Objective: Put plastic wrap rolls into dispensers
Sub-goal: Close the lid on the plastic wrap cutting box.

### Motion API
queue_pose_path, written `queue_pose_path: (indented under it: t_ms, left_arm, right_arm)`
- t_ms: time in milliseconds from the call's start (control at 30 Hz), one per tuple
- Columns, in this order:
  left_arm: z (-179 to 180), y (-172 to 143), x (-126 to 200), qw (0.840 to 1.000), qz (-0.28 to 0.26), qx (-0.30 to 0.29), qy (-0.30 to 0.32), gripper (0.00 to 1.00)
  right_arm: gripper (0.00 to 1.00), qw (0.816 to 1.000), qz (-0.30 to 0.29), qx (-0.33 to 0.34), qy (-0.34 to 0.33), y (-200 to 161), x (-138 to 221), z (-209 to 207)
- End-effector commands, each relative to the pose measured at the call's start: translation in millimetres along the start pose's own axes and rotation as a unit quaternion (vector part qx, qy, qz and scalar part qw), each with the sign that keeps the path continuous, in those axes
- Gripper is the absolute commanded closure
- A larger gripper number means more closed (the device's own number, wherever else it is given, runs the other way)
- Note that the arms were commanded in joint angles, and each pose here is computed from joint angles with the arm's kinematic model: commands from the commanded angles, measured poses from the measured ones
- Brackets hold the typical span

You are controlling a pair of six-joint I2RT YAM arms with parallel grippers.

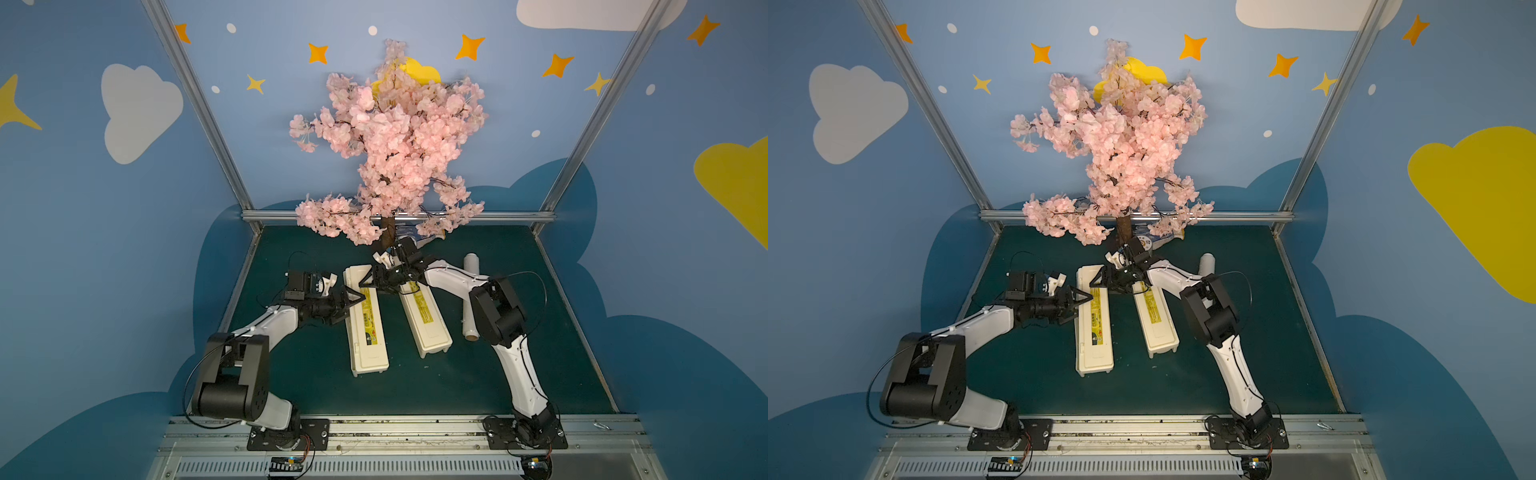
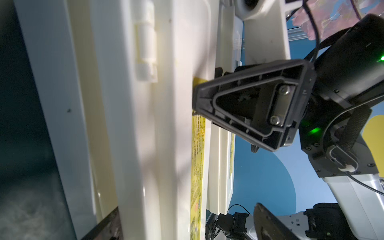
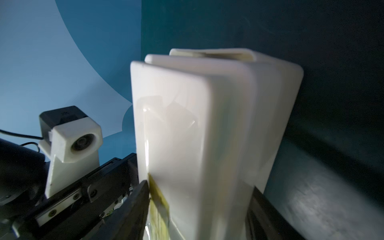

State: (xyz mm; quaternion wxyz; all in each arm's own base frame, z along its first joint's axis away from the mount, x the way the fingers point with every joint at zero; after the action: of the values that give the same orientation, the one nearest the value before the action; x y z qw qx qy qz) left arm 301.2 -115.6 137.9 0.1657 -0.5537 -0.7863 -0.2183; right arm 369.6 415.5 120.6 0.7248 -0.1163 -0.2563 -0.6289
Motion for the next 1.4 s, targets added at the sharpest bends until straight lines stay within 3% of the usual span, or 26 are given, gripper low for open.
queue_pose_path:
  t_ms: [0, 167, 567, 1000, 1367]
  left_arm:
    - [14, -21, 6, 0.995, 0.036, 0.043, 0.082, 0.01]
    - [-4, -4, 13, 0.996, 0.025, 0.017, 0.080, 0.00]
    - [-15, -2, 28, 0.996, 0.009, -0.004, 0.090, 0.00]
    - [4, -42, 39, 0.992, 0.029, 0.019, 0.123, 0.00]
    - [3, -58, 27, 0.995, 0.048, 0.023, 0.085, 0.16]
  right_arm:
    - [0.31, 0.998, 0.028, 0.049, 0.037, -21, -13, 24]
    - [0.30, 0.998, 0.028, 0.049, 0.016, -29, -8, 19]
    - [0.26, 0.998, 0.004, 0.068, -0.014, -33, 11, 35]
    - [0.25, 0.997, 0.025, 0.064, -0.034, -62, 18, 32]
    - [0.28, 0.995, 0.046, 0.081, -0.031, -88, 24, 33]
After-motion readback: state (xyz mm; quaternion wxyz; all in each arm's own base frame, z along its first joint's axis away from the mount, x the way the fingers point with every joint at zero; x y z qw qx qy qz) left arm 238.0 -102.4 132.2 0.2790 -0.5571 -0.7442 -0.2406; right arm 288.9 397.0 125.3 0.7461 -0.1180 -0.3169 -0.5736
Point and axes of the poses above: each gripper's point midway between its finger pads, its own x axis back along the fingers, its own z axis along the line the jaws close on, y = z × x, the point moved 5 cm from there along x, back along the fingers, and after that the axes turned 3 degrees about -x, right-handed, at the moved point
